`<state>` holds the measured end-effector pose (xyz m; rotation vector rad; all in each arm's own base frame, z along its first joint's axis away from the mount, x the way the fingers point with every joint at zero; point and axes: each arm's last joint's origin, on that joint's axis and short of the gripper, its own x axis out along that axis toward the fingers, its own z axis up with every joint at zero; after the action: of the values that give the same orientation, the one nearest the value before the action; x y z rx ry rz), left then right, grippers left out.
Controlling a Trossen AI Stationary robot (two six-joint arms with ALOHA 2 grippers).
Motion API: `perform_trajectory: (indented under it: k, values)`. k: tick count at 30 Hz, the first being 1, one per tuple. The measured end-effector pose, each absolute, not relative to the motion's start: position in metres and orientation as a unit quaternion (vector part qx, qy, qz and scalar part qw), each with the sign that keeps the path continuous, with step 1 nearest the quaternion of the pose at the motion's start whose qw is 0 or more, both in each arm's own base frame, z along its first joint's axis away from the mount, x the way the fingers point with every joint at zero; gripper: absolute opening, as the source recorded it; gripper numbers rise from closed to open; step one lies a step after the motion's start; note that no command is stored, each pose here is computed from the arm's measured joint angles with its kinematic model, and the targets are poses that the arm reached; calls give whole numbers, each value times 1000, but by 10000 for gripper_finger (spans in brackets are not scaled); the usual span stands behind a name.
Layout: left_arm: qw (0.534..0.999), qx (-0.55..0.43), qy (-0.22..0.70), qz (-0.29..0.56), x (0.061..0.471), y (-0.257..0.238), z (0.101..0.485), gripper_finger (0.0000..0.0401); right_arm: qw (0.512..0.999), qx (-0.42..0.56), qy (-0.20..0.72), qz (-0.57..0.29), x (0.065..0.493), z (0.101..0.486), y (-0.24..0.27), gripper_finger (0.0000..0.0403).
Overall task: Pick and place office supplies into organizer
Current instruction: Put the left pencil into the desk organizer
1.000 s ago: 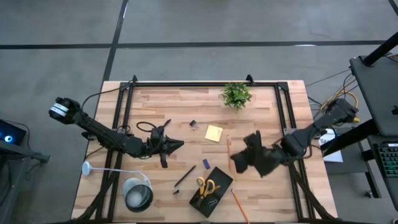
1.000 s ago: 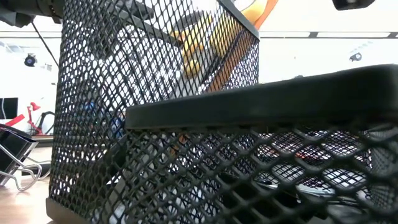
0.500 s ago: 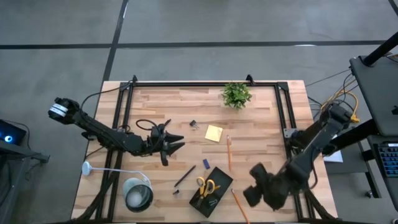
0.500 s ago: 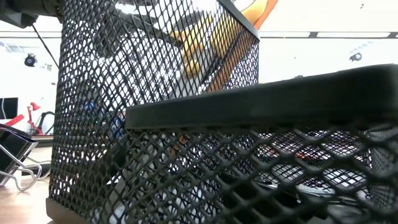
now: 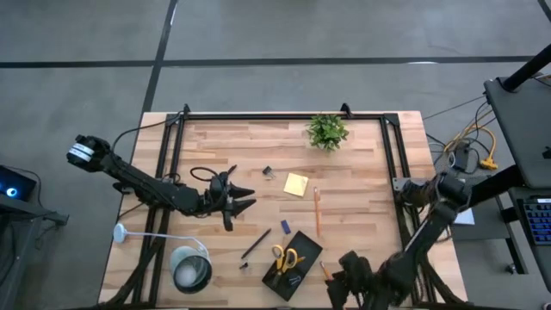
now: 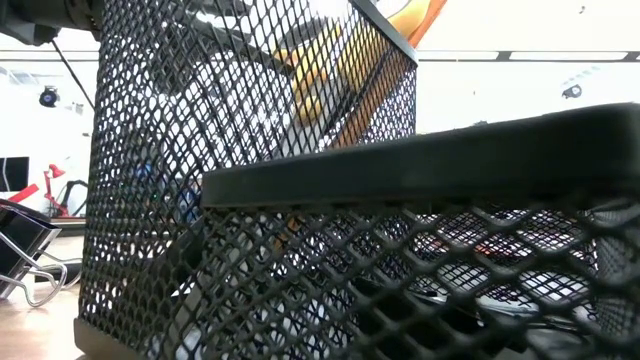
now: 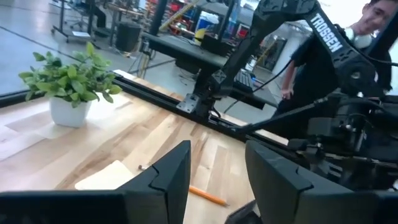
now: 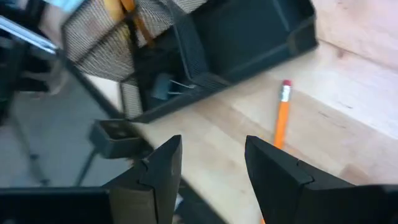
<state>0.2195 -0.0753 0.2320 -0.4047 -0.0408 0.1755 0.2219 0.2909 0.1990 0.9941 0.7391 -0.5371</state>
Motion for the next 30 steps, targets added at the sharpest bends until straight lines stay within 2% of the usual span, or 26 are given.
perform_trajectory:
  k: [7,11,15,18,26,30]
  values:
    - [980,-180,-17,83,220,-75,232,137,827,340,304,-328,224,176,325,160]
    - [979,-180,-20,95,220,-74,232,137,834,269,307,-371,225,148,342,155]
    - [976,-180,-25,119,220,-72,232,137,833,277,290,-381,224,124,364,156]
    - [974,-192,-27,120,220,-72,232,137,839,291,275,-368,229,125,378,157]
    - [971,-204,-4,124,223,-74,224,137,852,214,269,-395,234,134,379,148]
    - [972,-202,-1,123,224,-74,223,137,852,197,269,-405,232,123,376,150]
